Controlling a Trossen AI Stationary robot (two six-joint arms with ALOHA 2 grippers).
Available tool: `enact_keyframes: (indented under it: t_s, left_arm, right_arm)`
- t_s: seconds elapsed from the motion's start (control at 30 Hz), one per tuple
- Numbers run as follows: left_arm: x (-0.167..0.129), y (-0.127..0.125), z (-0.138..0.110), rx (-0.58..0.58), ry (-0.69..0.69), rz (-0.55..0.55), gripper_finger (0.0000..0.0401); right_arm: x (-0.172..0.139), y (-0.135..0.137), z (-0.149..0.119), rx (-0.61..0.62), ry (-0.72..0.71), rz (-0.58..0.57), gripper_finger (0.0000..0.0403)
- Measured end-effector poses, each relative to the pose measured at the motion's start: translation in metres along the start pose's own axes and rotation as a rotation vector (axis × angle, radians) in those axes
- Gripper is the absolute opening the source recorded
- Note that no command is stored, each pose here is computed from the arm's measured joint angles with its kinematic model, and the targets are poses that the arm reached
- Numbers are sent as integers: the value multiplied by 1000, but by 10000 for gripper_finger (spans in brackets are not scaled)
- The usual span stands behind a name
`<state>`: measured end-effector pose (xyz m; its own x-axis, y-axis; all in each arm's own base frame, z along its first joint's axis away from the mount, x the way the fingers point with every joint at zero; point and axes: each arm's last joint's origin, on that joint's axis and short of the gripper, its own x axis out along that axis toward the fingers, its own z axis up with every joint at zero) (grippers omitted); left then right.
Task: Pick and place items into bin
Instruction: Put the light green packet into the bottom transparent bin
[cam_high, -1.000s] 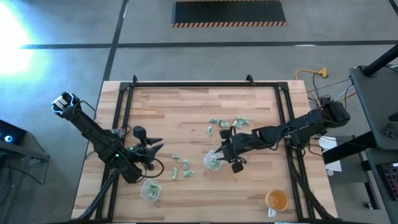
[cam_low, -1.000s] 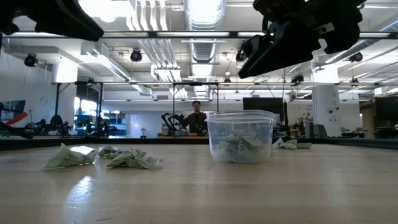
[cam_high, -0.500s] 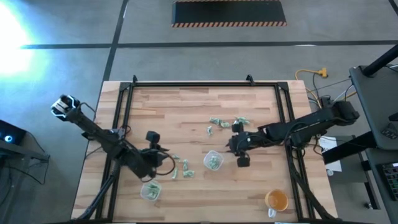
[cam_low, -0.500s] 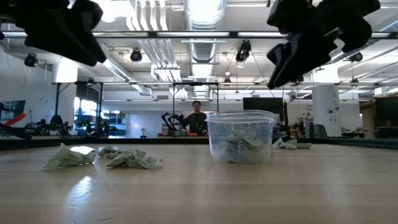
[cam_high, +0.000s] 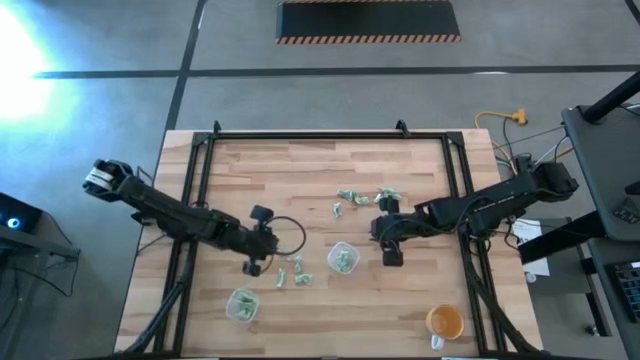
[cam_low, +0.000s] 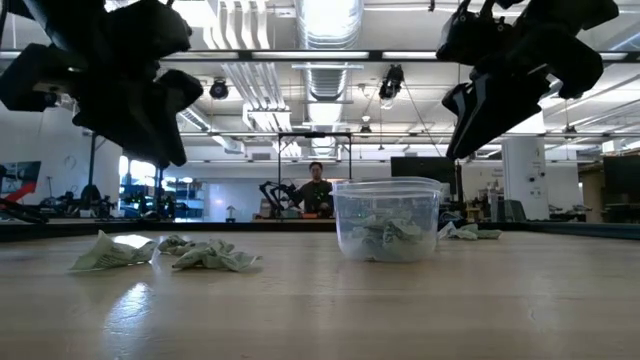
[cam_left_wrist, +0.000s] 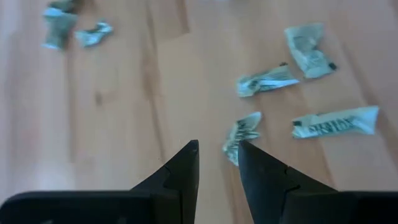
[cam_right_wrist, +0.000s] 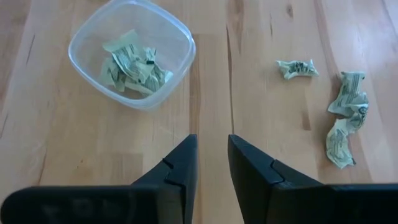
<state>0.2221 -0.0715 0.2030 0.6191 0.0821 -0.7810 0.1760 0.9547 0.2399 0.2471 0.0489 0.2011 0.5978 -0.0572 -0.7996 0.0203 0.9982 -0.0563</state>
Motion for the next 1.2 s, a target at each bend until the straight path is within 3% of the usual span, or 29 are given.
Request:
enact_keyframes:
  t_s: [0.43,1.2]
  left_arm:
    - [23,17,-13,-8,-53,-156,95]
    - [71,35,-29,-110,85,-279,95]
  right_arm:
    - [1,0,0,0,-2,1,77]
    - [4,0,-3,0,-2,2,68]
